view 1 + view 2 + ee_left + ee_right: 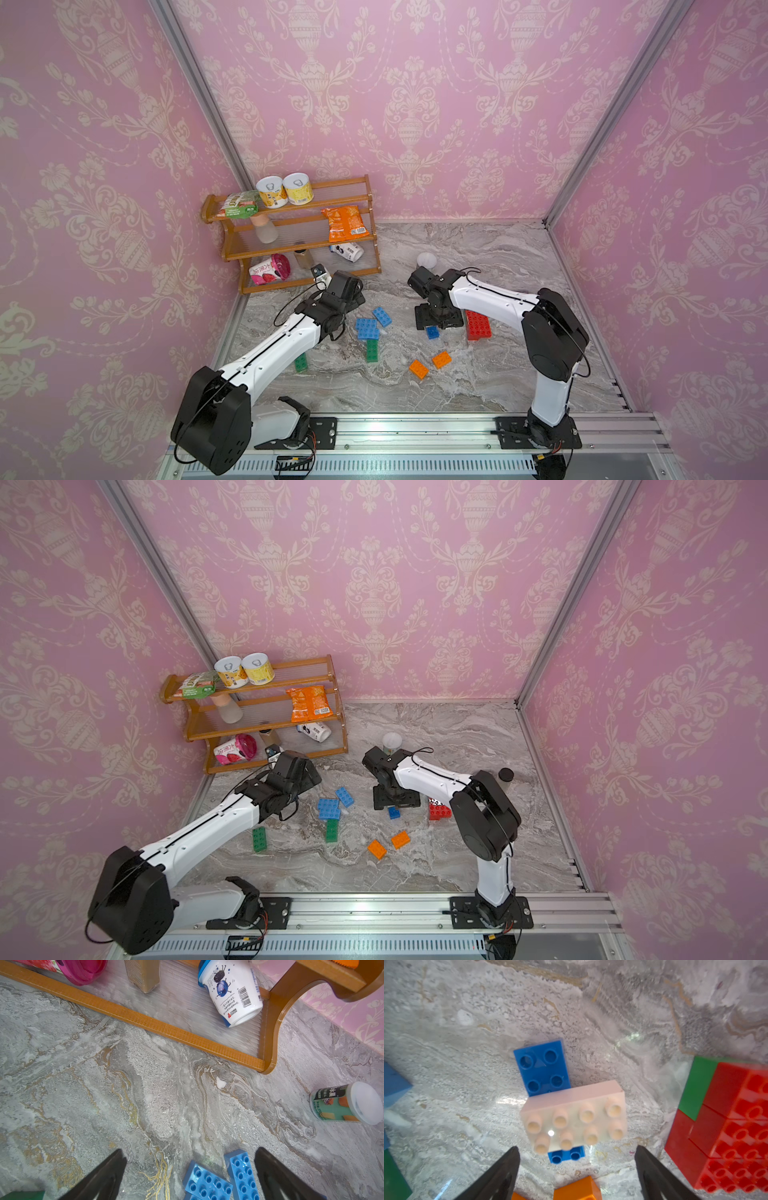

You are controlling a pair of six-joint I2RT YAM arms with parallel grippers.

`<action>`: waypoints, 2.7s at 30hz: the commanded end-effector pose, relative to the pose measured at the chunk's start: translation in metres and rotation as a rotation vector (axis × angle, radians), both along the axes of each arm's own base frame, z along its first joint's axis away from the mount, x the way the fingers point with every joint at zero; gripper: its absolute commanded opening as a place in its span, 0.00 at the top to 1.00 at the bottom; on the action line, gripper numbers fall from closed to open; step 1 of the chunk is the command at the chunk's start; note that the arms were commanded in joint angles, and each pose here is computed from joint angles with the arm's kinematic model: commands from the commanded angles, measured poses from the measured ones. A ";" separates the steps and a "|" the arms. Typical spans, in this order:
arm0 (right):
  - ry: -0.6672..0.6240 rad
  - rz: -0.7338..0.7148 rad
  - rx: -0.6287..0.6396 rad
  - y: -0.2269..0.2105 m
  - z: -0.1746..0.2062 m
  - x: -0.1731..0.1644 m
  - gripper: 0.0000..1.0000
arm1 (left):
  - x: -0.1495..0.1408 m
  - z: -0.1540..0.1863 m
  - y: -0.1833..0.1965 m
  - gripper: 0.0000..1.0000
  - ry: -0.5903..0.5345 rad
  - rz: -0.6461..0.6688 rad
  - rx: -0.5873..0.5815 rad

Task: Assemble a rectangle with lego
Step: Assemble the lego brick with the lego brick, then pick up the lego brick from the center of the board.

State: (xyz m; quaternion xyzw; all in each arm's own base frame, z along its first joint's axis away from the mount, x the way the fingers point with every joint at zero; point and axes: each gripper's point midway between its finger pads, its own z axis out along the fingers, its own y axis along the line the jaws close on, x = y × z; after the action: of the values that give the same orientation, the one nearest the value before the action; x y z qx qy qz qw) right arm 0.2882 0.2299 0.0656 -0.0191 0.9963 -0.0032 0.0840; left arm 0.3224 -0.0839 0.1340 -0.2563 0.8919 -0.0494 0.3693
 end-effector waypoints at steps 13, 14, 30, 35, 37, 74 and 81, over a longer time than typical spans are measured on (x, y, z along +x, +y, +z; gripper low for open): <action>-0.108 0.097 0.094 0.046 0.032 -0.023 0.11 | -0.090 -0.044 0.065 0.01 0.194 0.145 -0.039; -0.112 0.104 0.104 0.050 0.032 -0.025 0.10 | -0.097 -0.046 0.072 0.01 0.200 0.171 -0.053; -0.167 0.155 0.130 0.056 0.039 -0.021 0.00 | -0.140 -0.101 0.108 0.01 0.458 0.406 -0.286; -0.174 0.161 0.122 0.054 0.039 -0.020 0.00 | -0.120 -0.106 0.101 0.04 0.482 0.322 -0.296; -0.181 0.160 0.120 0.053 0.042 -0.019 0.00 | -0.113 -0.110 0.094 0.10 0.484 0.290 -0.336; -0.311 -0.029 0.058 -0.019 0.081 -0.005 0.00 | -0.038 -0.039 0.000 1.00 0.297 -0.328 -0.001; -0.352 -0.136 0.002 -0.068 0.097 -0.011 0.00 | -0.037 -0.017 -0.070 1.00 0.219 -0.688 0.092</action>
State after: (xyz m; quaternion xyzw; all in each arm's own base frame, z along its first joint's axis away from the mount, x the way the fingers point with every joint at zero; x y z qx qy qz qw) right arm 0.2851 0.1888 0.1597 0.0236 0.9669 0.0221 0.2531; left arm 0.2894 -0.1310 0.1190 -0.0246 0.9615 -0.1123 0.2496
